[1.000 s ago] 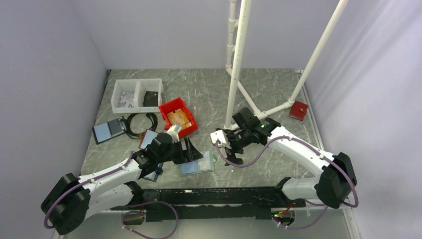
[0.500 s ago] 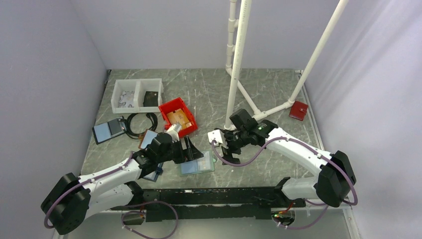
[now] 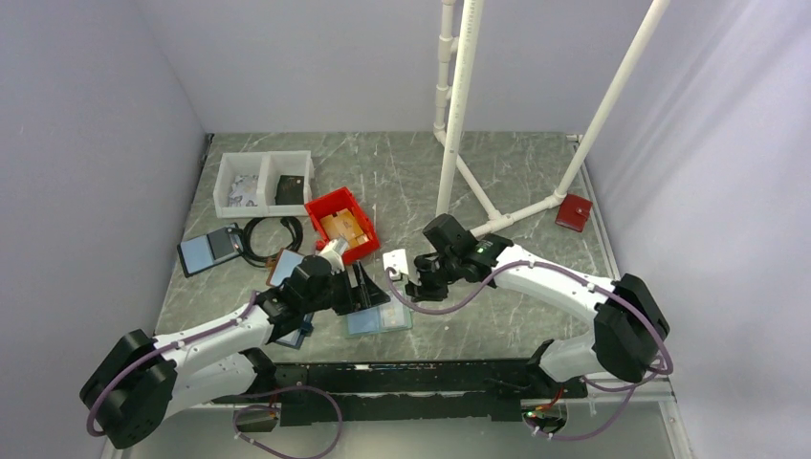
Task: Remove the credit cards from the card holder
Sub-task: Remove the credit card from the card holder.
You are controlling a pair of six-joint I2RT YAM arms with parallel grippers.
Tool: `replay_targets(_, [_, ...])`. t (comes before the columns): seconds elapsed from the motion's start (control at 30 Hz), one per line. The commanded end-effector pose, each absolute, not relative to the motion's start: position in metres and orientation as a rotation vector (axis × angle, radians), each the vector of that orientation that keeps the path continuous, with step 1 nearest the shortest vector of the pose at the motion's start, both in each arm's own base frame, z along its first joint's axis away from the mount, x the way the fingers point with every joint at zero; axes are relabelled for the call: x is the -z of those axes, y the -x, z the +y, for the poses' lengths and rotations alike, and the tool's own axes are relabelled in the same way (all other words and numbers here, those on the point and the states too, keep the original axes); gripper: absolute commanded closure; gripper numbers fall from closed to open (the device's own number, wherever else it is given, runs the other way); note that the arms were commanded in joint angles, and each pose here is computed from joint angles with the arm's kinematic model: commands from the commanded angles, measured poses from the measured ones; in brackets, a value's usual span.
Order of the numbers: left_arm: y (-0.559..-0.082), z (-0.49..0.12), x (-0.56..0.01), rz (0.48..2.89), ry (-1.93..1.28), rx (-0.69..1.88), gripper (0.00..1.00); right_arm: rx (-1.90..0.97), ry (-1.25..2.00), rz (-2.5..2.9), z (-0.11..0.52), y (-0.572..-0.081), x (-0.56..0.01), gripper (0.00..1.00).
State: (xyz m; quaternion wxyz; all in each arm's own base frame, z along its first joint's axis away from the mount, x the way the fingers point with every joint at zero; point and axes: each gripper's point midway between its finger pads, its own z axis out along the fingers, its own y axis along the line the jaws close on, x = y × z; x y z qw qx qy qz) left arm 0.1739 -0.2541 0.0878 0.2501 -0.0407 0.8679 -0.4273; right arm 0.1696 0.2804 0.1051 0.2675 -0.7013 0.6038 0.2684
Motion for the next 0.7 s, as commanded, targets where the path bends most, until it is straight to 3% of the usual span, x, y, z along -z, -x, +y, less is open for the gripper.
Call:
replay_targets(0.0, [-0.173,-0.253,-0.081,2.351,0.137,1.173,0.26,-0.758,1.802,1.679,0.297,-0.178,-0.107,0.76])
replay_targets(0.13, [-0.172,-0.252,-0.077,2.341,0.148,1.182,0.33,-0.807,1.778,1.754,0.302,-0.176,-0.098,0.84])
replay_targets(0.4, [-0.172,-0.259,-0.074,2.338,0.114,1.217,0.45,-0.766,1.753,1.85,0.304,-0.185,-0.08,0.88])
replay_targets(0.67, [-0.174,-0.261,-0.067,2.356,0.107,1.208,0.46,-0.825,1.726,1.823,0.317,-0.184,-0.097,0.9])
